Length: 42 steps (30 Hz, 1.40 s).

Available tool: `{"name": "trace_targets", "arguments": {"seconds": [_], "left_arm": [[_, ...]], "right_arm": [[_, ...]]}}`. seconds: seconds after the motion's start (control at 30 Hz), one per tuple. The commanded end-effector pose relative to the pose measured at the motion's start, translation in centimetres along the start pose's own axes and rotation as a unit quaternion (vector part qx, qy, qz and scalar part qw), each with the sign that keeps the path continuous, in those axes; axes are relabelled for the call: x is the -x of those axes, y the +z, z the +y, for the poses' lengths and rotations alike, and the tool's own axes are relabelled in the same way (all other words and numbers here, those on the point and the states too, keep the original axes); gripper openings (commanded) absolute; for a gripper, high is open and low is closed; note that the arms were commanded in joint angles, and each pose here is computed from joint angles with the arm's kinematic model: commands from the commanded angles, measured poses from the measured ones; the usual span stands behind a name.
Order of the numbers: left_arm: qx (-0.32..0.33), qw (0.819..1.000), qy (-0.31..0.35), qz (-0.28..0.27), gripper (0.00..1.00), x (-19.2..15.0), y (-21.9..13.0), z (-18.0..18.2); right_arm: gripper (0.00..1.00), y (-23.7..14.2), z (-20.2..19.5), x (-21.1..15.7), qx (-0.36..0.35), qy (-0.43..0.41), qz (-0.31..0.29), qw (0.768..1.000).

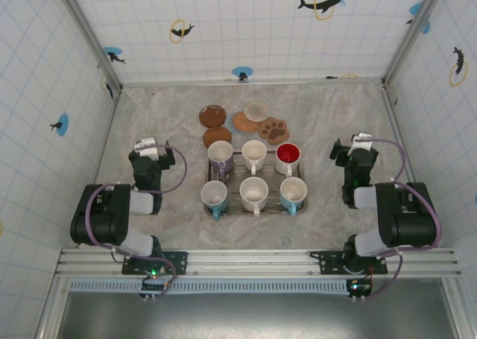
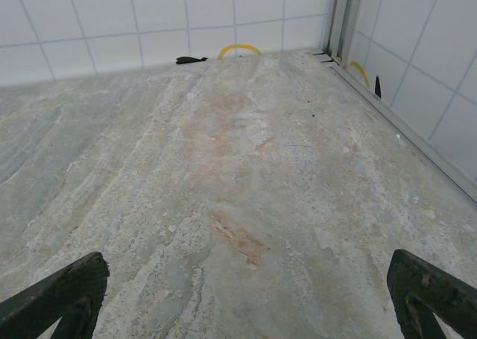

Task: Place the cup by the coaster

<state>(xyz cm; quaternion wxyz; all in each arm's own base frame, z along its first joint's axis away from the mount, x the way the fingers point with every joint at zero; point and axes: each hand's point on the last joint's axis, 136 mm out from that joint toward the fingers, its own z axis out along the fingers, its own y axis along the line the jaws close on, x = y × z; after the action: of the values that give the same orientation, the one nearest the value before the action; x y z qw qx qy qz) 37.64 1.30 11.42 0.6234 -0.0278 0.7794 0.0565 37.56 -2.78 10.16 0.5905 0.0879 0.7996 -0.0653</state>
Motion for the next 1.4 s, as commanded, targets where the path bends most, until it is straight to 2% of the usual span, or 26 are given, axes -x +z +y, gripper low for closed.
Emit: {"name": "trace_targets", "arguments": {"seconds": [0.0,0.23,0.37,0.53,0.67,0.77,0.9,1.07,1.37], "left_arm": [[0.028,0.999,-0.010,0.011,0.97,3.0,1.2,1.0],[0.013,1.000,-0.011,0.022,0.93,5.5,1.5,0.5],[-0.015,0.999,-0.023,0.032,0.91,7.6,1.1,-0.4],[-0.118,0.991,-0.041,0.055,0.83,10.6,0.8,-3.9],[-0.242,0.965,-0.072,0.076,0.77,12.5,-0.2,-8.3],[-0.299,0.947,-0.084,0.080,0.76,13.5,-1.1,-10.7],[-0.334,0.936,-0.064,0.090,0.76,14.1,-2.2,-13.9],[-0.352,0.929,-0.035,0.105,0.76,14.0,-2.9,-16.7],[-0.338,0.932,-0.015,0.128,0.76,13.3,-2.4,-17.7]], "right_arm": [[0.99,0.7,0.2,2.8,0.000,0.006,-0.014,1.000],[0.99,1.1,0.7,3.9,-0.001,-0.006,0.041,0.999],[0.99,0.7,1.8,6.1,0.014,-0.016,0.074,0.997],[0.94,0.1,5.3,9.7,0.062,-0.026,0.103,0.992],[0.90,0.3,9.0,11.1,0.099,-0.043,0.138,0.985],[0.88,0.7,12.2,10.7,0.130,-0.063,0.188,0.971],[0.85,1.9,17.0,9.5,0.167,-0.105,0.247,0.949],[0.83,3.2,21.9,7.0,0.203,-0.159,0.311,0.915],[0.82,4.1,27.5,1.9,0.250,-0.223,0.381,0.862]]}}
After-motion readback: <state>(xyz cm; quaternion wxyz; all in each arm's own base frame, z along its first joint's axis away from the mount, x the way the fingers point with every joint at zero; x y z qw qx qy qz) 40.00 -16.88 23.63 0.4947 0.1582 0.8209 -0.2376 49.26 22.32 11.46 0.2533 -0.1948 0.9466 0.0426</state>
